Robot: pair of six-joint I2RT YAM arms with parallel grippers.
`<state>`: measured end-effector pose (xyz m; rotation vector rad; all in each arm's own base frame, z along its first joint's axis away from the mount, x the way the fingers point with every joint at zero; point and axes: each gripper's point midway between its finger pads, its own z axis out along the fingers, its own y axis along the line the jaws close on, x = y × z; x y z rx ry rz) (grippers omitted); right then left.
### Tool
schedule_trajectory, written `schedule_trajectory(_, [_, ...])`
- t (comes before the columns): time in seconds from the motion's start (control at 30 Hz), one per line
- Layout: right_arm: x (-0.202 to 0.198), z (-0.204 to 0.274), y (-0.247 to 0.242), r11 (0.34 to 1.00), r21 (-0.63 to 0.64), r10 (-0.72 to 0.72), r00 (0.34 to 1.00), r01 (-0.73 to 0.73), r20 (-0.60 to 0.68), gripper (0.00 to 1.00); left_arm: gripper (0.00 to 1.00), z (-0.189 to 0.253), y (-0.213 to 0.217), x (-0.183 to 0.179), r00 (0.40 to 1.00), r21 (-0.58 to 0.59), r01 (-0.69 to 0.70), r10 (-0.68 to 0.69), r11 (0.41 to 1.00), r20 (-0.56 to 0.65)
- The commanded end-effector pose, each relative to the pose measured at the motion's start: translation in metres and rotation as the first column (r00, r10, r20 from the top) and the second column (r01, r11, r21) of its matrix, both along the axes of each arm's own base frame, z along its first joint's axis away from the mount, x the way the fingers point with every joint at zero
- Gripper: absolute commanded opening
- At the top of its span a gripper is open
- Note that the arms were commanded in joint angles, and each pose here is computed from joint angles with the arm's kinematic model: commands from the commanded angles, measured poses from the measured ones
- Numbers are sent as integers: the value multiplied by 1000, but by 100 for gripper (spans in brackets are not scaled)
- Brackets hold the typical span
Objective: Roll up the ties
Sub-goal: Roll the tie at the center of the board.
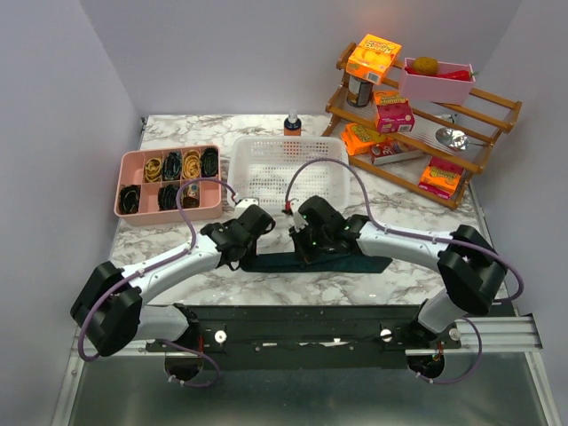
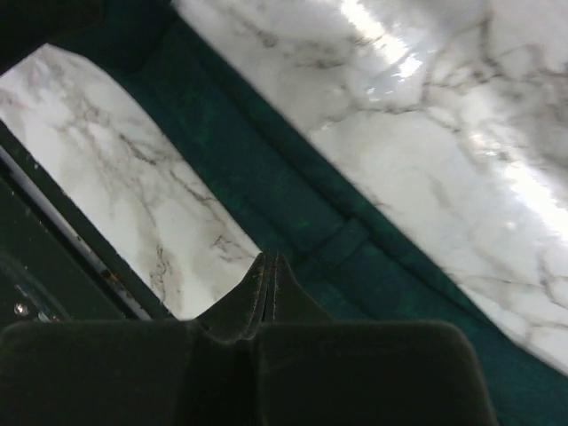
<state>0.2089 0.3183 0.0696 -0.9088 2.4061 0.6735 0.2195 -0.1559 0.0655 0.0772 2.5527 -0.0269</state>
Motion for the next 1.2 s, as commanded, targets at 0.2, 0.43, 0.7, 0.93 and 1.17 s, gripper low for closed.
schedule_trajectory(0.2, [-23, -61, -2, 988, -151, 14, 995, -29, -95, 1, 0, 5, 2, 1, 999, -25, -4, 5, 1000, 52])
schedule_trajectory(0.43, [-14, -77, -9, 971, -238, -36, 995, 14, -89, 1, 0, 8, -2, -4, 997, -61, 40, -35, 997, 66])
schedule_trajectory(0.7, [-14, -79, -9, 969, -247, -48, 994, 22, -98, 1, 0, 7, 4, -8, 997, -18, 59, -58, 998, 54])
schedule_trajectory(0.93, [-11, -67, -4, 975, -223, -42, 995, 22, -86, 1, 0, -3, 7, -10, 999, 65, 47, -48, 997, 17])
schedule_trajectory(1.17, [-5, -38, -1, 984, -167, -65, 997, 57, -42, 1, 0, -4, 12, -11, 1000, 165, 15, -16, 986, 0])
